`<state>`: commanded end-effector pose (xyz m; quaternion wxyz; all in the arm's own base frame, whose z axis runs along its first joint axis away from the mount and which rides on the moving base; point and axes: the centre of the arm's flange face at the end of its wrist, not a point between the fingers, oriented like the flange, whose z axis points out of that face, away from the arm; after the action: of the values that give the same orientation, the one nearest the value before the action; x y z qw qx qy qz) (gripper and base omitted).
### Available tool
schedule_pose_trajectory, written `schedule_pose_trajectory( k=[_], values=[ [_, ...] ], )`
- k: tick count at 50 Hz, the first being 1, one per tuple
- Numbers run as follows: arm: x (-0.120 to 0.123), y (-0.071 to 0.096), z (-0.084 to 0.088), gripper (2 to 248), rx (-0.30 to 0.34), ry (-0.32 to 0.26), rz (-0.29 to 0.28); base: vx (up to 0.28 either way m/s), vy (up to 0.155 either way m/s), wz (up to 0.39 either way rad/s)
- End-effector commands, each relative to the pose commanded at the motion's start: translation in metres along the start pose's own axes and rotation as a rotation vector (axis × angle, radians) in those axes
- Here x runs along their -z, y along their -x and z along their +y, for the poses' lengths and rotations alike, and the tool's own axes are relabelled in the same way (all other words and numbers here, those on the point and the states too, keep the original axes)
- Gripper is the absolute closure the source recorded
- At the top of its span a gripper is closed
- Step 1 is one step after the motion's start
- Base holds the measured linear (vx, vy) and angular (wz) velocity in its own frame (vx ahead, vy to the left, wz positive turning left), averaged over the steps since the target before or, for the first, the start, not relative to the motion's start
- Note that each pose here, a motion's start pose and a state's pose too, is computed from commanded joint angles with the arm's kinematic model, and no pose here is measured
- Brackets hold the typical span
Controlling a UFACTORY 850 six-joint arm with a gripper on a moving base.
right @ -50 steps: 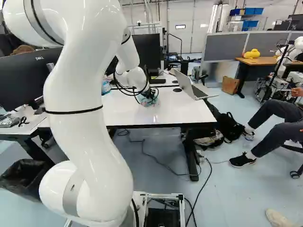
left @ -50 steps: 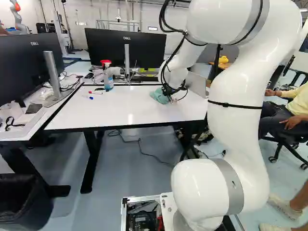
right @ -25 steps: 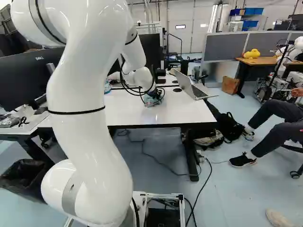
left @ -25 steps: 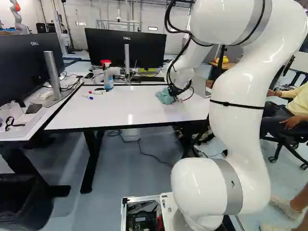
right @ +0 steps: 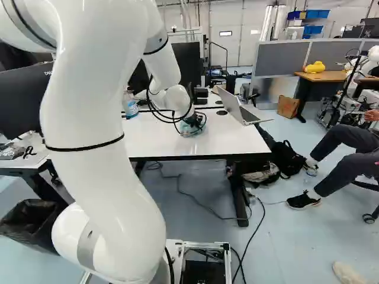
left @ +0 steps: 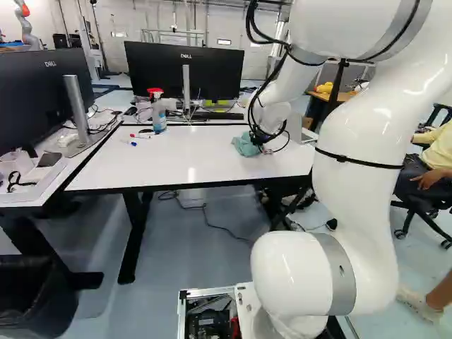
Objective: Clean the table with the green towel
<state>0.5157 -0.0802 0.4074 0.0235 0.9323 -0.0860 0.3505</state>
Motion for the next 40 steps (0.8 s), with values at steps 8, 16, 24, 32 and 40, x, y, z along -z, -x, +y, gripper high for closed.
schedule_pose_trajectory(
  k=[8,16,24,32,40],
  values=[
    [0.008,0.009,-0.008,217,0.012,-0.01,-0.005,0.0,0.0,0.0],
    [0.013,0.014,-0.019,217,0.029,-0.025,-0.008,0.0,0.0,0.0],
    [0.014,0.016,-0.032,217,0.048,-0.042,-0.009,0.0,0.0,0.0],
    [0.014,0.016,-0.045,217,0.068,-0.059,-0.009,0.0,0.0,0.0],
    [0.009,0.011,-0.058,217,0.086,-0.075,-0.006,0.0,0.0,0.0]
  ],
)
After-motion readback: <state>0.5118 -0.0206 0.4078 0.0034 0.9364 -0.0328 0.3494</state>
